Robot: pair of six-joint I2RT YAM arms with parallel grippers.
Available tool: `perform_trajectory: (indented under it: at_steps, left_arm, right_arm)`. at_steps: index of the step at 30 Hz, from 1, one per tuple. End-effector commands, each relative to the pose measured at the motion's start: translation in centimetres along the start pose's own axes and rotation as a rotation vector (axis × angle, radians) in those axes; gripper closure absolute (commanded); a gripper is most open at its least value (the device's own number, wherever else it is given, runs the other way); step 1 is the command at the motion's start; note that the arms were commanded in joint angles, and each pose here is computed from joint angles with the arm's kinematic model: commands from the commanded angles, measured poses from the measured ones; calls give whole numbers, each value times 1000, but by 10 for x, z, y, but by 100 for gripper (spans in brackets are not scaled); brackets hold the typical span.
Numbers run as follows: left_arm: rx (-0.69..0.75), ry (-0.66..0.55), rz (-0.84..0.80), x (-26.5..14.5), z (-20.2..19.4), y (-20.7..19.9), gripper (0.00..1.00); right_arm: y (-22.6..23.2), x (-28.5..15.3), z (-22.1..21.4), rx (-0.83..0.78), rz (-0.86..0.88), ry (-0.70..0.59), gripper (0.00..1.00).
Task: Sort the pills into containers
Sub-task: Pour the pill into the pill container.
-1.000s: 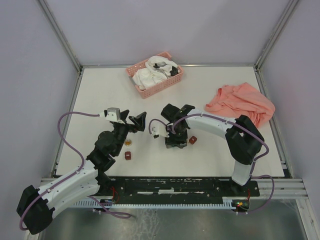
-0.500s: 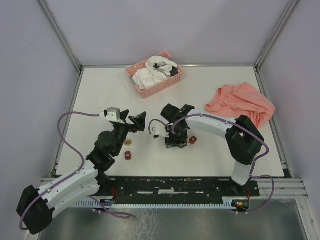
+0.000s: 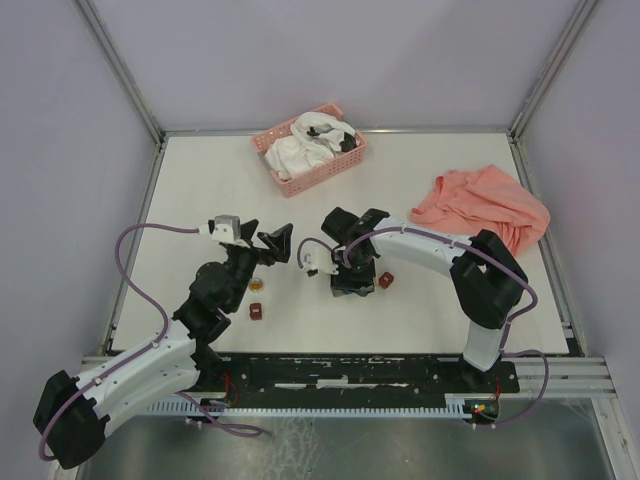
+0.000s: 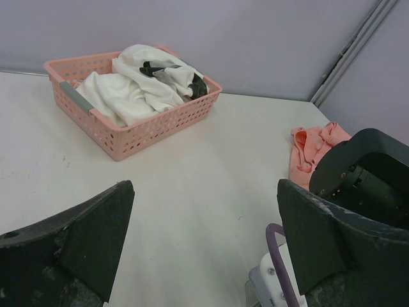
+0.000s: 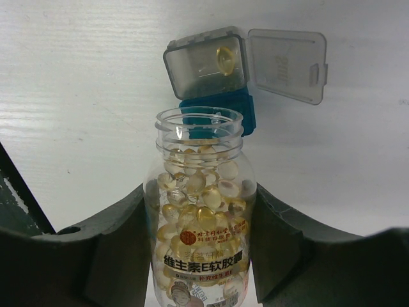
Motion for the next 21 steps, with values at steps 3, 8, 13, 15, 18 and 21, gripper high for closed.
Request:
perform_trajectory:
  at_steps: [3,8,13,15,18,21]
  left_arm:
    - [-7,-62,17,1,14,2,1]
    - [-7,-62,17,1,13,2,1]
    - [-6,-60,16,1,13,2,1]
    - [-6,-60,16,2,13,2,1]
    - [-5,-59,15,2,13,2,1]
    - [-2,-55,16,3,13,1,1]
  right_arm:
    - [-4,-7,8,13,-30,-23,96]
    - [-6,-11,8,7,-50,-30,96]
    - [-3,-14,9,34,8,-69,96]
    - [6,-12,13,-16,15,-68,96]
    - [-13,-18,7,62,-55,-51,98]
    - [-2,-10,9,-8,-63,-37,96]
Point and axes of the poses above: each gripper's point midway between its finger pads, its own x axis out along the fingers, its own y axis along the line the jaws close on, z = x × y, the point moved 5 cm from there along -x, back along the fingers, and after that the axes turned 7 degrees about x, right-handed, at the moved point
